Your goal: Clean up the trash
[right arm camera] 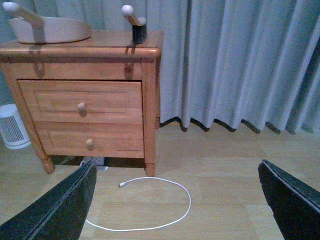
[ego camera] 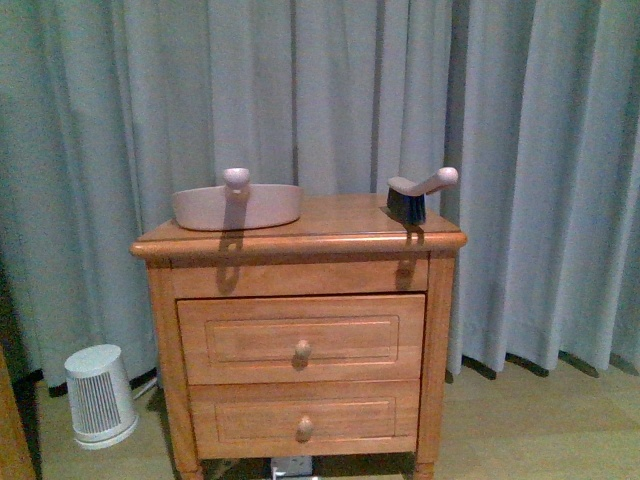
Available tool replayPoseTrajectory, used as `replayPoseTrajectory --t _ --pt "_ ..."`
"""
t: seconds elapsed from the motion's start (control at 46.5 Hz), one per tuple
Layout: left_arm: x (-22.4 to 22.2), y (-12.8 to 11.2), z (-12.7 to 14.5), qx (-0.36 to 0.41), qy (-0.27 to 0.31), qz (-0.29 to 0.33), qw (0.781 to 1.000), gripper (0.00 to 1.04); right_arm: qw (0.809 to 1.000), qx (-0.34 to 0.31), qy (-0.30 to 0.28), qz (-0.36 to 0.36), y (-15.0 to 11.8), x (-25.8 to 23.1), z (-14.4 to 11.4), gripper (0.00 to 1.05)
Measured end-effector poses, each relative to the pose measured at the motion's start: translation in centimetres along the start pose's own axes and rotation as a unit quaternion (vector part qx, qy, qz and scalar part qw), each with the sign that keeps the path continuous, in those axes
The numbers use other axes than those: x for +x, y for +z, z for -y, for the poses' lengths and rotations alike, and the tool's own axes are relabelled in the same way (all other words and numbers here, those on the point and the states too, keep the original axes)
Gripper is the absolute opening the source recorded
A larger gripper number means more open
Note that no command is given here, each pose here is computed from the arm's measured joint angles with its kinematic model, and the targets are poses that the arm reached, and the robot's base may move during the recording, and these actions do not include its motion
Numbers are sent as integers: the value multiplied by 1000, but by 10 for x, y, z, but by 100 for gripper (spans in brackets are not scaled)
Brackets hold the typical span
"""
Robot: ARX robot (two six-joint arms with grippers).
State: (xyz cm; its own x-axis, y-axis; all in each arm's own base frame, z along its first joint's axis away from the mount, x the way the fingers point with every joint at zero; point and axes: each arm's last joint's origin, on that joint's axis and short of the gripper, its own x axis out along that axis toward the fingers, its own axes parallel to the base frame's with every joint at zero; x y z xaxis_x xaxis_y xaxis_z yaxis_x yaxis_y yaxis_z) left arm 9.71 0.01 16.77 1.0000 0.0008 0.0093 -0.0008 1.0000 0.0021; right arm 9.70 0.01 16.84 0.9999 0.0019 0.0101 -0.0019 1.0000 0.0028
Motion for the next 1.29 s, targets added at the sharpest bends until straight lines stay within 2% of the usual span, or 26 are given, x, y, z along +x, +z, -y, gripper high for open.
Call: replayPoseTrajectory --t 1.29 --pt "0 0 0 0 0 0 1000 97 1000 0 0 0 0 0 0 97"
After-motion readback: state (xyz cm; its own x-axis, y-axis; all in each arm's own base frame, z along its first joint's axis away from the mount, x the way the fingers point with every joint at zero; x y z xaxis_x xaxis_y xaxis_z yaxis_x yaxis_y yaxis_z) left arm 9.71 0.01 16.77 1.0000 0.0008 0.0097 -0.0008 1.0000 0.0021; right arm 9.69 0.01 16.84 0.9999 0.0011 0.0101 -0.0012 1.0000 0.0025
